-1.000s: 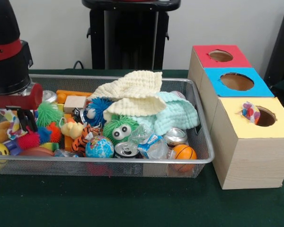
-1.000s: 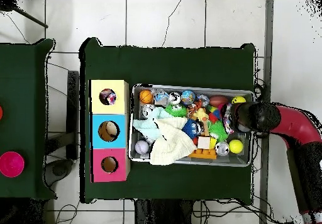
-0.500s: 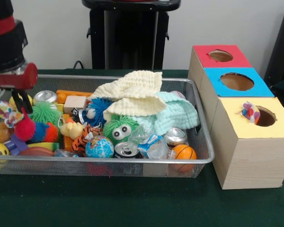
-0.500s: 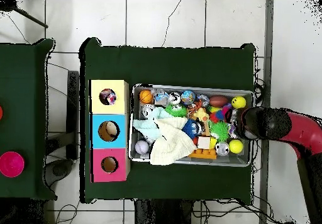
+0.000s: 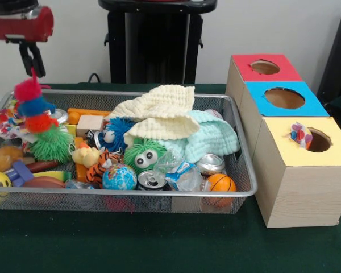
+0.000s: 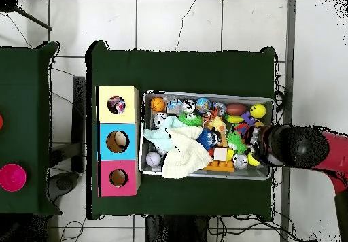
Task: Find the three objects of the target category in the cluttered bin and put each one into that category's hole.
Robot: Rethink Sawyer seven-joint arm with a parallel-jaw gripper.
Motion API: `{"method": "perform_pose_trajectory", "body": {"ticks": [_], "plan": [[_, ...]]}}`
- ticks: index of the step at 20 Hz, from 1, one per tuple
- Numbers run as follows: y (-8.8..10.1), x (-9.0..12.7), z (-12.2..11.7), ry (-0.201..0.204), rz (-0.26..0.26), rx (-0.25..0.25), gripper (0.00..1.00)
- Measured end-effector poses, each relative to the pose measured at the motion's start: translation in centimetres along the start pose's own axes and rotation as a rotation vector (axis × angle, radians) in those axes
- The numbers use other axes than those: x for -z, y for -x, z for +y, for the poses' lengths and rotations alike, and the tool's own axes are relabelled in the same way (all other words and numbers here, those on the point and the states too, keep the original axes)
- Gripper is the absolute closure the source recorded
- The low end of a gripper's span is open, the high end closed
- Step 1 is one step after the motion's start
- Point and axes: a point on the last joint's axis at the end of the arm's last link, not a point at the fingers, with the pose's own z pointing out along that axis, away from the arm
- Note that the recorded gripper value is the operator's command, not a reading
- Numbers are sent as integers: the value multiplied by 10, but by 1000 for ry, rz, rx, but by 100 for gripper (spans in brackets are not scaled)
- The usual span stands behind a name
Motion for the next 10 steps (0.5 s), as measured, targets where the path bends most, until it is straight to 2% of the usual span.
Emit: {"method": "perform_pose_trajectory", "body": {"ticks": [4, 10], "plan": [[-8, 22, 25, -29, 1, 18, 100], [-25, 15, 44, -43, 32, 37, 100]]}}
